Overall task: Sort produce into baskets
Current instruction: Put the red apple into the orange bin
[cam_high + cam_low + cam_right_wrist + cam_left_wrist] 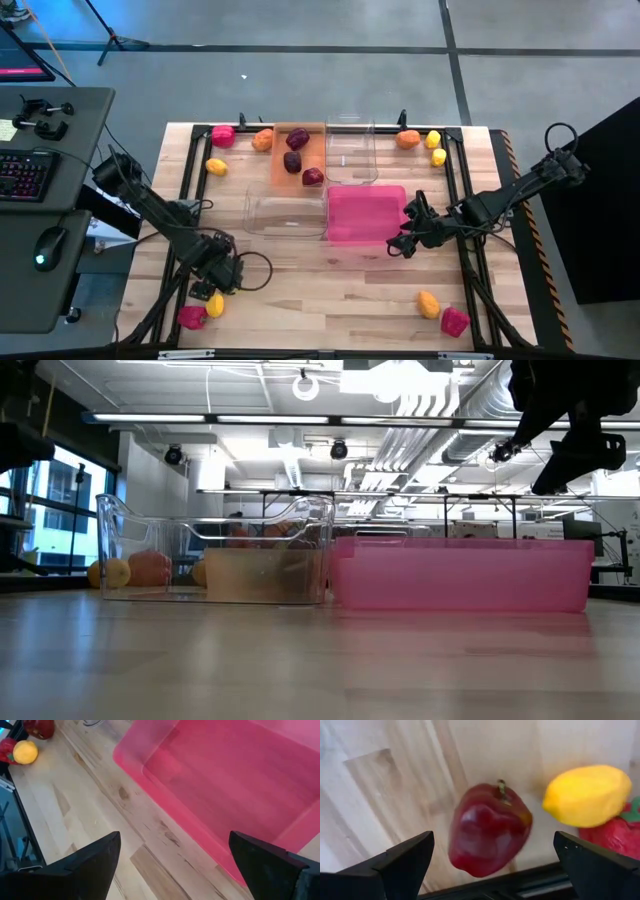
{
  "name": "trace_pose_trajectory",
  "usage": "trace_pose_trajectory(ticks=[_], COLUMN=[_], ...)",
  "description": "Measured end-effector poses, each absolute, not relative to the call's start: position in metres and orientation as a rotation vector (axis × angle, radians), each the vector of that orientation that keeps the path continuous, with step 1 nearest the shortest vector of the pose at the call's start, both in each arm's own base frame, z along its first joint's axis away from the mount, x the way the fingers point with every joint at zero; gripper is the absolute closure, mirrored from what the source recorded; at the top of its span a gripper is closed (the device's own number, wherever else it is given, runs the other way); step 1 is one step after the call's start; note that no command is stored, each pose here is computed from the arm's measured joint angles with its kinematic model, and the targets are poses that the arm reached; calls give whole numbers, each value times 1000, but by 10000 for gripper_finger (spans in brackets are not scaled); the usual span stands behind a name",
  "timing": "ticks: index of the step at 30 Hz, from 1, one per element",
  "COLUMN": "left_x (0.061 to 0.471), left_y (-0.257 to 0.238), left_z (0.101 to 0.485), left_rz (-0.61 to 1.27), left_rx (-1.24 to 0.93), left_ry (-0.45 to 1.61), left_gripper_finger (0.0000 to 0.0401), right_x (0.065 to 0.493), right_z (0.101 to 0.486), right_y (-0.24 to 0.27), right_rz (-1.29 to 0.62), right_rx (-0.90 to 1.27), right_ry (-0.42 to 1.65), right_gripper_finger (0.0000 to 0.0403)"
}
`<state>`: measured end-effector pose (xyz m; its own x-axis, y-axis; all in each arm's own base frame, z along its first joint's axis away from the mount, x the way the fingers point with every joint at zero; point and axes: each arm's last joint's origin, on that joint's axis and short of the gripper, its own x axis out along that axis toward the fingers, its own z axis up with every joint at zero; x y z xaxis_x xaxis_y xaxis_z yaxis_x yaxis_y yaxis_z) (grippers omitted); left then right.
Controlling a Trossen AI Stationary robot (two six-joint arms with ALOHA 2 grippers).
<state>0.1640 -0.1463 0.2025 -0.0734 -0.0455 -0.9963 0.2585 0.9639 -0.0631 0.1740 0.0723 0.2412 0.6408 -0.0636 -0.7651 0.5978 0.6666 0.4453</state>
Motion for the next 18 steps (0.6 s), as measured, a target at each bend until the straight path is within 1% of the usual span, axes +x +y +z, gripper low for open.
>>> trace_pose_trajectory(ticks=[4, 9, 18], left_x=[164, 153, 153], left_y=[-146, -142, -141], left_z=[200, 184, 168], left_rz=[-235, -238, -249], left_rx=[153, 129, 103], left_ry=[1628, 1706, 1653], left_gripper_finger=[2, 2, 2], right_x=[174, 174, 174], right_z=[241, 241, 241], right_y=[72, 72, 72], right_rz=[-418, -417, -411], right_rx=[749, 747, 728], right_ry=[795, 796, 801], right_gripper_finger=[42, 42, 42])
